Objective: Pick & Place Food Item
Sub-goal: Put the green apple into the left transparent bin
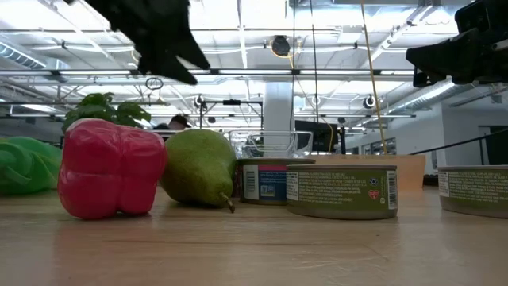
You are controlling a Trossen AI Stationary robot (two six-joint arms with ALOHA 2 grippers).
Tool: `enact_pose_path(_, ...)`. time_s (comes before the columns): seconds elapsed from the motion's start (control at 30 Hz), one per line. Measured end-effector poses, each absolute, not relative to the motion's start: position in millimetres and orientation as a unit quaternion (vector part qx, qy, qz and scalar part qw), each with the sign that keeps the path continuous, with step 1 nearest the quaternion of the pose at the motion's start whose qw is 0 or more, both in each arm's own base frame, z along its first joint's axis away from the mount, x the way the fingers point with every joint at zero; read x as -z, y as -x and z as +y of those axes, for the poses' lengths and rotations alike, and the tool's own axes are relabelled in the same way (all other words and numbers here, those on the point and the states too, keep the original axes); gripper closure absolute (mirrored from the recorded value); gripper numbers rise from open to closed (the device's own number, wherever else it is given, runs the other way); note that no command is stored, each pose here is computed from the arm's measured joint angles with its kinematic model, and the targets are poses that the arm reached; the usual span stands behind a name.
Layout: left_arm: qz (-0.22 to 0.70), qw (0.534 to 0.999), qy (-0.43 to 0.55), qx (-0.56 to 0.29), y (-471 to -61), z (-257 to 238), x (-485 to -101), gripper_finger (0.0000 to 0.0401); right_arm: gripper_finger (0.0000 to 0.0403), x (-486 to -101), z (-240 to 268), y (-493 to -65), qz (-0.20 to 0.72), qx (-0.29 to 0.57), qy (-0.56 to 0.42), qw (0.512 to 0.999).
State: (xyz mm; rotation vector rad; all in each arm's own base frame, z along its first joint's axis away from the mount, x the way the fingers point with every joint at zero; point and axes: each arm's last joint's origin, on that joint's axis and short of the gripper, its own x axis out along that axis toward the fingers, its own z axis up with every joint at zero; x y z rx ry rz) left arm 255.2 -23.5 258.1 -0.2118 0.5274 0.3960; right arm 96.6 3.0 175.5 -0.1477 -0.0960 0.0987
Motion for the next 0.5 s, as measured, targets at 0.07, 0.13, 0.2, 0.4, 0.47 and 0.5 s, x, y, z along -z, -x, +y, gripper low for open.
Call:
enact_pose_path(0.07, 0.255, 0.947, 0.106, -0.161, -251, -41, -261, 0.0088, 0.0403, -175, 3, -97, -0.048, -0.05, 0.074, 0.995)
enact_pose_path(0.13, 0.269, 0.949, 0.115, -0.12, -245, -54, -262, 0.0087, 0.0403, -175, 3, -97, -0.048, -0.05, 0.074, 0.995)
enact_pose_path(0.2, 0.288, 0.947, 0.117, -0.084, -241, -63, -261, 0.0084, 0.0403, -175, 3, -97, -0.048, -0.05, 0.074, 0.995)
enact_pose_path(0.4, 0.287, 0.948, 0.136, -0.015, -236, -79, -266, 0.0082, 0.0403, -175, 3, -97, -0.048, -0.049, 0.074, 0.995)
enact_pose_path(0.47, 0.291, 0.95, 0.112, 0.016, -232, -91, -265, 0.0086, 0.0403, -176, 3, -97, -0.048, -0.049, 0.074, 0.995)
enact_pose_path(0.5, 0.283, 0.953, 0.104, 0.028, -232, -98, -265, 0.0088, 0.0403, -175, 3, -97, -0.048, -0.05, 0.074, 0.995)
